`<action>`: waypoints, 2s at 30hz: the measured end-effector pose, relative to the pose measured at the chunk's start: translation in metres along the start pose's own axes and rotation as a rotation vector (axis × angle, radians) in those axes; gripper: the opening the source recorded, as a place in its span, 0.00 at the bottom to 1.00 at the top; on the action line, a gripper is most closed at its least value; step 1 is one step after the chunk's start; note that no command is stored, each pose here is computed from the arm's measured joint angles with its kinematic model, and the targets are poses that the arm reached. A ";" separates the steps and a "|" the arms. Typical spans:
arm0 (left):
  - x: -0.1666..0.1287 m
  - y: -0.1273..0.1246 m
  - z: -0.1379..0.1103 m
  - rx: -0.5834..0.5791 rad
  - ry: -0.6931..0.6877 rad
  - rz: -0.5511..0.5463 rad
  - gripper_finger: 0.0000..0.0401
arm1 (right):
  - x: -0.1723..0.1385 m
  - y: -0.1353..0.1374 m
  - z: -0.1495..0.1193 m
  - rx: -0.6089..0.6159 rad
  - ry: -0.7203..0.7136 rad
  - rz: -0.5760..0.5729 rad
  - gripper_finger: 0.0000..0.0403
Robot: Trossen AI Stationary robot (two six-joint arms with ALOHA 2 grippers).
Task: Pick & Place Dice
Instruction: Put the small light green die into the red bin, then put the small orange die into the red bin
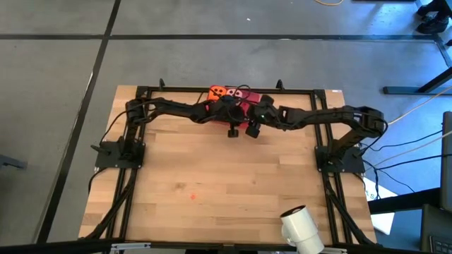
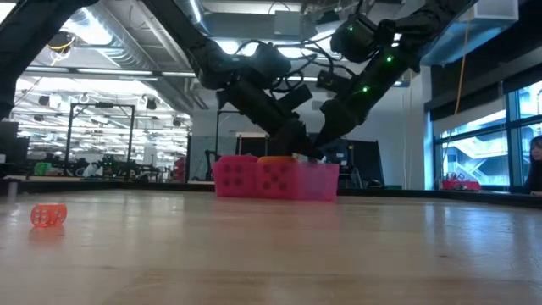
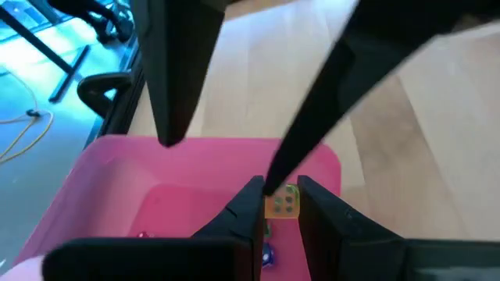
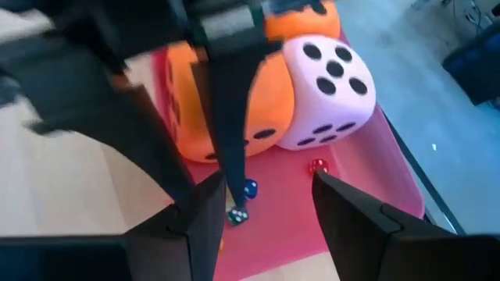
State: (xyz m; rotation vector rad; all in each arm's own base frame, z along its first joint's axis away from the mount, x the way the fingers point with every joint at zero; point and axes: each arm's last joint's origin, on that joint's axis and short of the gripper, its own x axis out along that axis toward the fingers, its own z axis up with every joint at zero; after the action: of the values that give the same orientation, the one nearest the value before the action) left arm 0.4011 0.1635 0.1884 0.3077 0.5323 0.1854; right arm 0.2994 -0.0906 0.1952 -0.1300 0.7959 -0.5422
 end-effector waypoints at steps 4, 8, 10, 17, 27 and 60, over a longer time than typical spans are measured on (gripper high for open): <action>0.000 0.000 -0.001 -0.002 0.011 0.010 0.17 | 0.008 -0.003 -0.004 0.005 0.026 0.006 0.48; 0.000 0.001 -0.002 -0.005 0.015 0.011 0.21 | 0.019 -0.003 -0.008 0.010 0.044 0.016 0.48; 0.000 0.001 -0.002 -0.005 0.014 0.010 0.23 | 0.024 -0.003 -0.011 0.011 0.054 0.013 0.48; -0.002 0.001 -0.004 -0.005 0.074 0.056 0.29 | 0.027 -0.004 -0.013 0.005 0.067 0.010 0.47; -0.066 -0.010 0.020 -0.034 0.296 -0.059 0.25 | 0.025 -0.004 -0.012 0.023 0.060 0.012 0.47; -0.182 -0.215 -0.041 -0.178 0.053 -0.752 0.18 | 0.021 0.005 -0.009 0.044 0.039 0.121 0.48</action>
State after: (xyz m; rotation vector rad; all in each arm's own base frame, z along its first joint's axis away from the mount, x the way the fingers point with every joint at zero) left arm 0.2458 -0.0736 0.1681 -0.0833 0.6466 -0.4868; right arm 0.3070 -0.0967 0.1735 -0.0306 0.8236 -0.4490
